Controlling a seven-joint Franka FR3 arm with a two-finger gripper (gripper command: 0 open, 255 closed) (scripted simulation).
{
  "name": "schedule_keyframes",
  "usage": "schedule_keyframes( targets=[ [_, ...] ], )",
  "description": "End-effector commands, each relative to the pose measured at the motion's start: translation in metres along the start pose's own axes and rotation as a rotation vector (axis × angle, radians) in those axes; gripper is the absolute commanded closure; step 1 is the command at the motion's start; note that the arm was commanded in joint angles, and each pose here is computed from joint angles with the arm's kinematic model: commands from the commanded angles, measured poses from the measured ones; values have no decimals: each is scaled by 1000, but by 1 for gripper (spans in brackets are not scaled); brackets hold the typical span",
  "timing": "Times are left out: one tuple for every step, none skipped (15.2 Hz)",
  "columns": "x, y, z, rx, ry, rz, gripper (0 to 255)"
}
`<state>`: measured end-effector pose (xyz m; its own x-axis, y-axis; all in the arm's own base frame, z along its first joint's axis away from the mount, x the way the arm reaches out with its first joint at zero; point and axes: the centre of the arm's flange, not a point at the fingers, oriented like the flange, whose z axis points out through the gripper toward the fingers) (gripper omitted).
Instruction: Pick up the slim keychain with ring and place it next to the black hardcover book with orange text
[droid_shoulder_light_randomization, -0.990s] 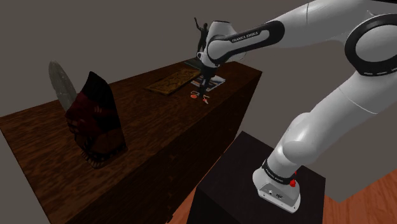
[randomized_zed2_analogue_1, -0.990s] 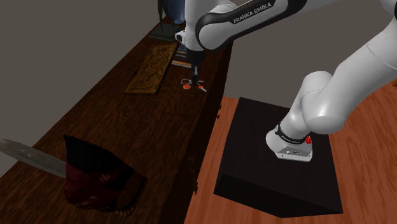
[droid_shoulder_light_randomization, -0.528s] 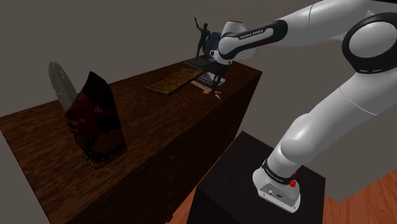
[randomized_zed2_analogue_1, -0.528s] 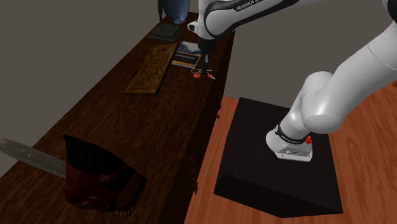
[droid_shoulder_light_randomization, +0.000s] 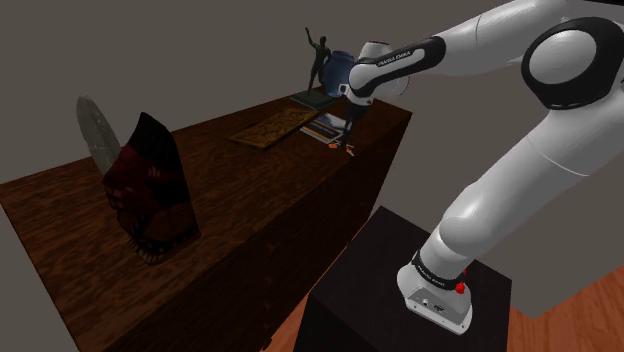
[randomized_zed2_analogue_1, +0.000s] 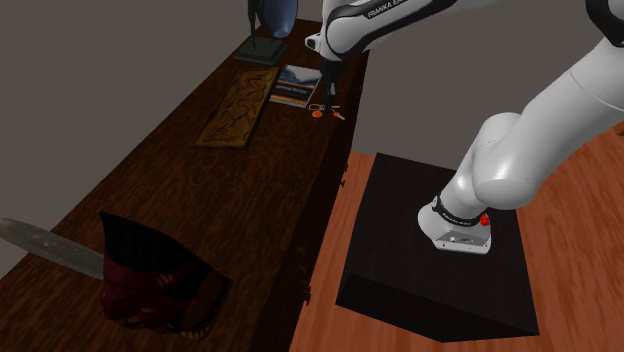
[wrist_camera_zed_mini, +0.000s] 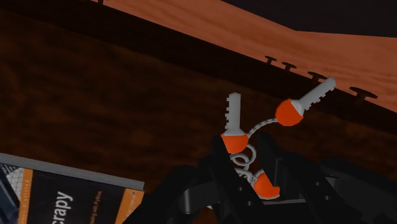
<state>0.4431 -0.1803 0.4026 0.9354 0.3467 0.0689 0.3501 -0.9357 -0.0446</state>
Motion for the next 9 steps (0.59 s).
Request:
schedule_keyframes(
  targets=[
    [-2, -1, 10, 0, 0, 0, 255],
    [-2, 0, 16, 0, 0, 0, 255],
    [-3, 0, 21, 0, 0, 0, 255],
    [-3, 0, 26, 0, 0, 0, 255],
    [-3, 0, 31, 0, 0, 0, 255],
    [-4, 0, 37, 0, 0, 0, 255],
    [-4, 1, 42, 0, 0, 0, 255],
    [-4, 1, 47, 0, 0, 0, 255],
    [-5, 1, 52, 0, 0, 0, 255]
  ],
)
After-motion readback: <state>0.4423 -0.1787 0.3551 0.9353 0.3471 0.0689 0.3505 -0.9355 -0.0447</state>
